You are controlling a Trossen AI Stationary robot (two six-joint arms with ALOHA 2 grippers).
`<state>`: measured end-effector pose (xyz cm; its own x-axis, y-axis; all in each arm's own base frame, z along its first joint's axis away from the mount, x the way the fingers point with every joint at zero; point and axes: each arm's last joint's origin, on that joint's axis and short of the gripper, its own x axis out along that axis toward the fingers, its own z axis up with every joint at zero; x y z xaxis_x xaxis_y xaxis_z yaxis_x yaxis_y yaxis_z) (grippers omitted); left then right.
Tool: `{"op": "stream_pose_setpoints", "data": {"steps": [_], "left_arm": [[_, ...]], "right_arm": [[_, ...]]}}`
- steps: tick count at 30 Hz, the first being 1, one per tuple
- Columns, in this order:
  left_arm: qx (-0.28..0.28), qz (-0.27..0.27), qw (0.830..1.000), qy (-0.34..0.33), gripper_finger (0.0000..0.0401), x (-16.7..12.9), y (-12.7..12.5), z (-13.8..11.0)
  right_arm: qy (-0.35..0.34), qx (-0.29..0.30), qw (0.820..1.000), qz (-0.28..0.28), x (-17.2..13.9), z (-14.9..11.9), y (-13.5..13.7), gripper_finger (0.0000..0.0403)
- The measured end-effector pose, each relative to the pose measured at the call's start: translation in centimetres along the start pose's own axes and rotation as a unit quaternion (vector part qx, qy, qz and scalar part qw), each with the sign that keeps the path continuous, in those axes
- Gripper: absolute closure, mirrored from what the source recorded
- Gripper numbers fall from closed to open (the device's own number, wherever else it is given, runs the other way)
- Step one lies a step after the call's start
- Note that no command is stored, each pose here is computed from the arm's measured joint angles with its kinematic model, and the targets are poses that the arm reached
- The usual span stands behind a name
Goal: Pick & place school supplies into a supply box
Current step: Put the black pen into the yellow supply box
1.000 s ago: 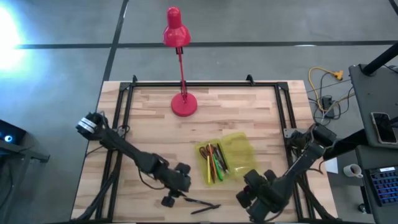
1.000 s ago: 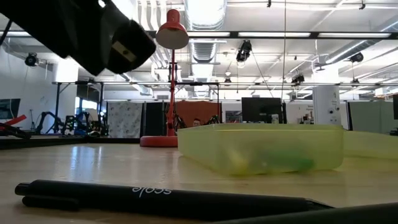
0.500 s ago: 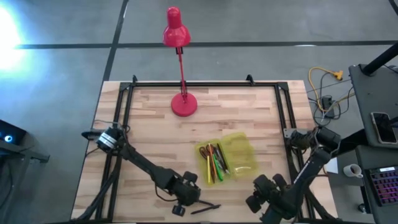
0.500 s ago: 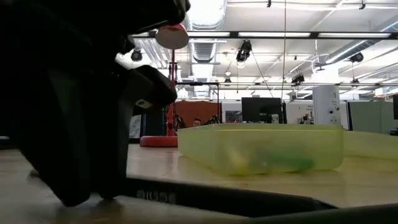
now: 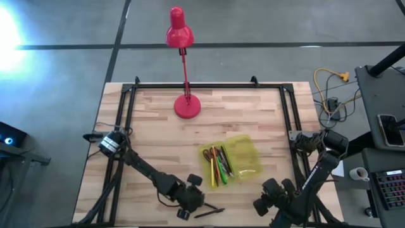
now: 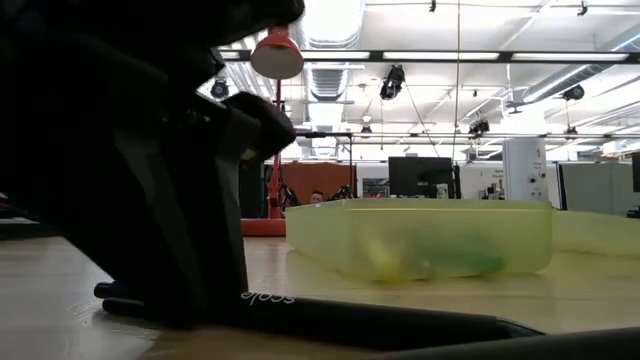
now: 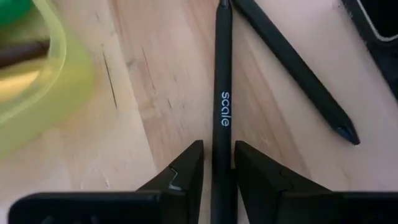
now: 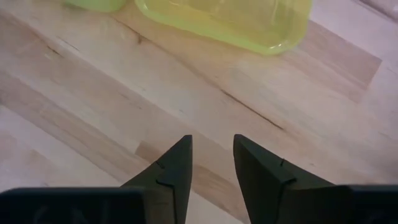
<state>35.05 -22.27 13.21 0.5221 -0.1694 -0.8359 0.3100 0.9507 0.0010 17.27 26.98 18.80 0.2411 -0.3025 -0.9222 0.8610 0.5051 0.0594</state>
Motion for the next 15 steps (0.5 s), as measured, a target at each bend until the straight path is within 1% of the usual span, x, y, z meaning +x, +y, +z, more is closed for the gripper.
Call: {"op": "stream_pose_setpoints", "data": {"steps": [3,5,9,11,13,15], "left_arm": [[0.051,0.056,0.997,0.000,0.0326,0.9,-0.5,-0.6],[0.073,0.082,0.994,0.001,0.0335,1.4,-0.6,-0.8],[0.092,0.087,0.992,0.024,0.0380,1.5,-0.3,-1.2],[0.098,0.058,0.993,0.038,0.0389,1.6,0.1,-1.3],[0.098,0.000,0.994,0.051,0.0387,1.7,0.5,-1.3],[0.080,-0.063,0.993,0.062,0.0387,1.6,1.0,-1.3]], "right_arm": [[0.000,0.000,1.000,0.000,0.0,0.0,0.0,0.0299],[0.000,0.000,1.000,0.000,0.0,0.0,0.0,0.0301],[0.001,0.002,1.000,-0.001,0.0,0.0,0.0,0.0306],[0.002,0.002,1.000,-0.001,0.0,0.0,0.0,0.0308],[0.002,0.002,1.000,-0.001,0.0,-0.1,0.0,0.0310],[0.002,0.001,1.000,-0.001,0.0,-0.1,0.0,0.0312]]}}
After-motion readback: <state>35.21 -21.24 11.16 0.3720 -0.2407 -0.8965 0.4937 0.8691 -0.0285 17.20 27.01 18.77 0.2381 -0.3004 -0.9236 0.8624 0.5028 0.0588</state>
